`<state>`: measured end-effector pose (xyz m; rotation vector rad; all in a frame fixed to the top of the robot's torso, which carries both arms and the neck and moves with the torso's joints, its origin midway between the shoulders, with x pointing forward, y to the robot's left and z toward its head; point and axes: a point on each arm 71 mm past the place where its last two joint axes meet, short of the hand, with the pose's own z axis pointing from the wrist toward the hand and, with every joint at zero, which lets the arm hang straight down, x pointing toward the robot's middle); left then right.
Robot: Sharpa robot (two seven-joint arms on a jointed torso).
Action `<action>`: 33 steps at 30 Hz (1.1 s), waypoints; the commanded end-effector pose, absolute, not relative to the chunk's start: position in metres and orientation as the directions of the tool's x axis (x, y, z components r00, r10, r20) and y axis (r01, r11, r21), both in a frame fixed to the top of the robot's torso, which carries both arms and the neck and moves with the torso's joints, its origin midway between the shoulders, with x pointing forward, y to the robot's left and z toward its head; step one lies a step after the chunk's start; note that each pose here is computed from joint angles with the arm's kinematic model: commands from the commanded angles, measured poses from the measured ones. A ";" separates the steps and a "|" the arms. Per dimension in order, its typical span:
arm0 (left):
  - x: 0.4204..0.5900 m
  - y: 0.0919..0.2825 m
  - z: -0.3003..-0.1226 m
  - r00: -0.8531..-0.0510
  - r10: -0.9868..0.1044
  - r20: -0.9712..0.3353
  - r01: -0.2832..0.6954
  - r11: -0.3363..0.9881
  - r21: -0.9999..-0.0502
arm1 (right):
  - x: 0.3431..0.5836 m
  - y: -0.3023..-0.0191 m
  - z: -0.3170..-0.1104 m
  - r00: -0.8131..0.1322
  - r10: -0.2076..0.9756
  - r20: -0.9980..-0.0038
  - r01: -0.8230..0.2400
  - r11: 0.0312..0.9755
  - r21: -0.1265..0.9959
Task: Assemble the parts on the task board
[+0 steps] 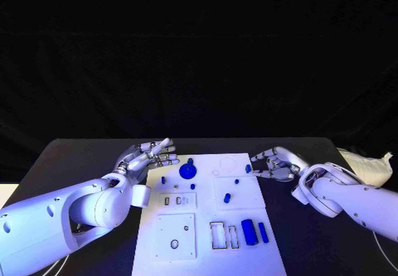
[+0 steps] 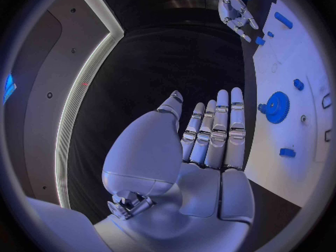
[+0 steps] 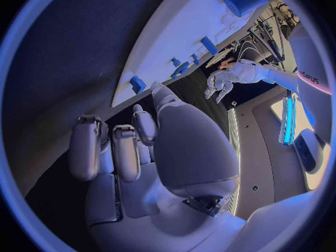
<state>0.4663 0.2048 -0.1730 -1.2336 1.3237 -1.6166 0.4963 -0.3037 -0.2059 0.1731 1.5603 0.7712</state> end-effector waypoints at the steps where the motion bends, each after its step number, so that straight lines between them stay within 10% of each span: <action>1: 0.466 0.202 -0.172 -0.327 -0.914 0.241 -0.036 -0.243 -0.969 | 0.497 -0.303 -0.207 -0.186 0.542 -0.820 -0.348 0.744 0.571; 33: 0.466 0.201 -0.172 -0.329 -0.913 0.243 -0.042 -0.242 -0.969 | 0.510 -0.290 -0.219 -0.218 0.500 -0.838 -0.330 0.770 0.545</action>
